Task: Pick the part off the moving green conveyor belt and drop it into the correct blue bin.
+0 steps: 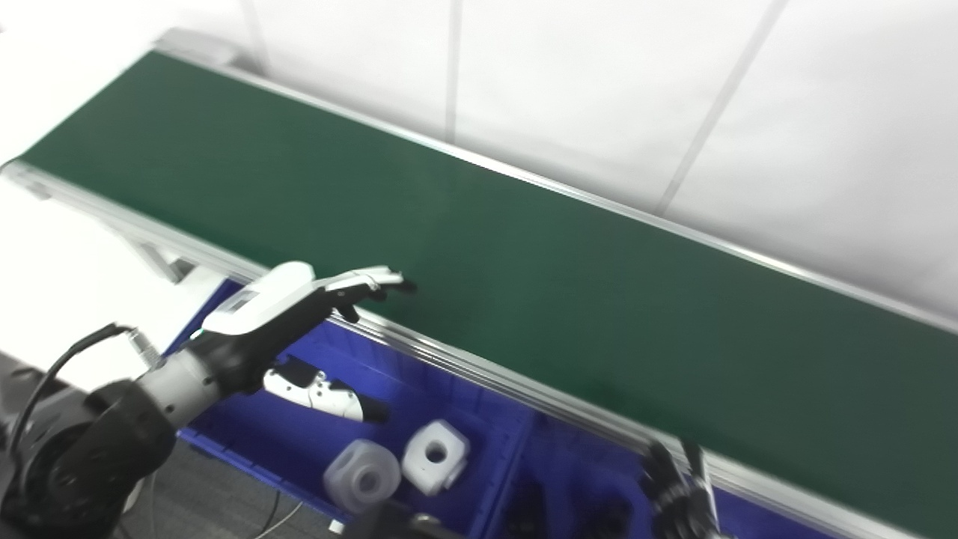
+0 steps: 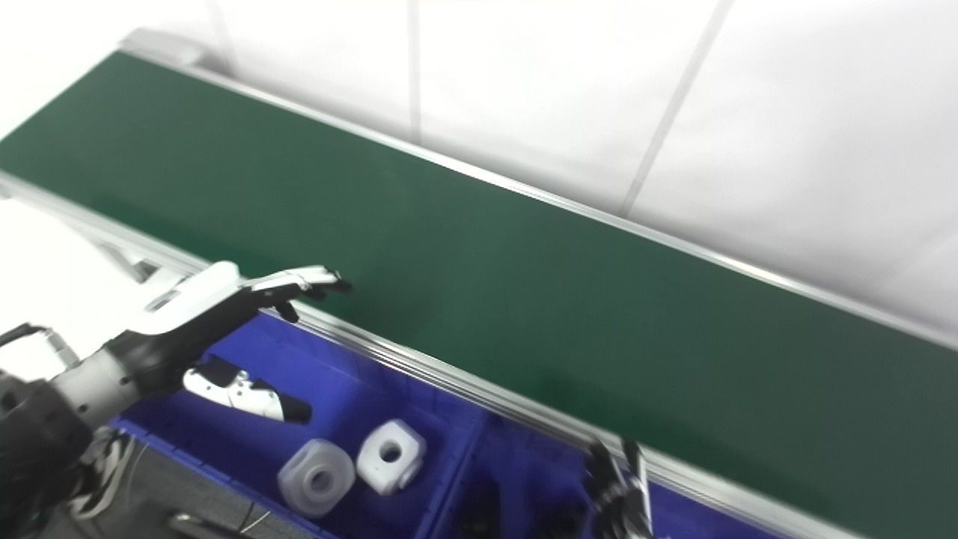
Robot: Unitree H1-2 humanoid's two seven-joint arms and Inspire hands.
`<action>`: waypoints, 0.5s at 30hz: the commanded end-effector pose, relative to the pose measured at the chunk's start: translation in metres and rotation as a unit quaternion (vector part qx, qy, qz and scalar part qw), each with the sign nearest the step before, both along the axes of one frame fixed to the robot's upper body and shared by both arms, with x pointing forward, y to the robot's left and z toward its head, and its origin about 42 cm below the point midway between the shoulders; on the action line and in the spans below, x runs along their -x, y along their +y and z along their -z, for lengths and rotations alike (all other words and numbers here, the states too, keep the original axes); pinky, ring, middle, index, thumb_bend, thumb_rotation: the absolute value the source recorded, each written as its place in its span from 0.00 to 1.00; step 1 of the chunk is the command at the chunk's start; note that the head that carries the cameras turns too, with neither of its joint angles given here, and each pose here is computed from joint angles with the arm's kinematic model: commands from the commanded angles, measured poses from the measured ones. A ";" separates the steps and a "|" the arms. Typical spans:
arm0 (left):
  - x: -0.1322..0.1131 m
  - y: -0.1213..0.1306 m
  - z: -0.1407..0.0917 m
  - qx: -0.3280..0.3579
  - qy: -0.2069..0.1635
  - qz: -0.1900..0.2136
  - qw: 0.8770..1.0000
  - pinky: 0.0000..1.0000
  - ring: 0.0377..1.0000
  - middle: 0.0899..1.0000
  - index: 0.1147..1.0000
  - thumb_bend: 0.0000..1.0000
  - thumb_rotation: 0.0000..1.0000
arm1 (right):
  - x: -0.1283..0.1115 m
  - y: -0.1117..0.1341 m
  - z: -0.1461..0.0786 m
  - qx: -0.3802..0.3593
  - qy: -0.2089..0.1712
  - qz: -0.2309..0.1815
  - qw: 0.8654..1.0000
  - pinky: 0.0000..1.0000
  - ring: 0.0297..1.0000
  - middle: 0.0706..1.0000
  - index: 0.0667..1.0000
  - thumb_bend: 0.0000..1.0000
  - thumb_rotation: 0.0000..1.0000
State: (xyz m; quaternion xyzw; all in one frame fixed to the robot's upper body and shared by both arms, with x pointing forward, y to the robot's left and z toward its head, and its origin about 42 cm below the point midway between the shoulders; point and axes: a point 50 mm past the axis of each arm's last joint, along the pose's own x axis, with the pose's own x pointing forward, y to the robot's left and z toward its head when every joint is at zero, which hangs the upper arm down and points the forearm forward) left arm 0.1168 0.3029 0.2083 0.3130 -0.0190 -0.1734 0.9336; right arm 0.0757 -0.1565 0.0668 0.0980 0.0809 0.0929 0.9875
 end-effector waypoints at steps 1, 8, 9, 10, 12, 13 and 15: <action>-0.002 -0.011 0.003 0.085 -0.021 -0.022 0.996 0.95 0.99 1.00 0.99 0.68 0.85 | -0.002 0.015 -0.014 -0.001 -0.012 0.008 1.000 0.90 0.91 0.88 1.00 0.80 0.99; -0.008 -0.055 0.033 0.262 -0.034 -0.094 0.960 1.00 1.00 1.00 1.00 0.71 0.84 | -0.007 0.040 -0.018 0.000 -0.008 0.008 1.000 0.93 0.94 0.91 1.00 0.84 1.00; -0.008 -0.065 0.040 0.278 -0.033 -0.111 0.954 1.00 1.00 1.00 1.00 0.72 0.83 | -0.008 0.043 -0.019 0.004 -0.006 0.009 1.000 0.93 0.94 0.91 1.00 0.84 1.00; -0.007 -0.077 0.048 0.300 -0.023 -0.125 0.945 1.00 1.00 1.00 1.00 0.74 0.88 | -0.008 0.045 -0.020 0.007 -0.004 0.011 1.000 0.93 0.94 0.91 1.00 0.84 1.00; -0.005 -0.097 0.062 0.319 -0.002 -0.135 0.938 1.00 1.00 1.00 1.00 0.75 0.91 | -0.010 0.050 -0.021 0.010 -0.004 0.014 1.000 0.93 0.93 0.91 1.00 0.85 1.00; -0.002 -0.102 0.067 0.313 0.009 -0.128 0.941 1.00 1.00 1.00 1.00 0.76 0.94 | -0.011 0.052 -0.021 0.010 -0.006 0.017 1.000 0.93 0.93 0.91 1.00 0.84 1.00; 0.005 -0.107 0.079 0.287 0.017 -0.116 0.951 1.00 1.00 1.00 1.00 0.75 0.98 | -0.013 0.056 -0.022 0.010 -0.008 0.021 1.000 0.93 0.93 0.91 1.00 0.83 0.99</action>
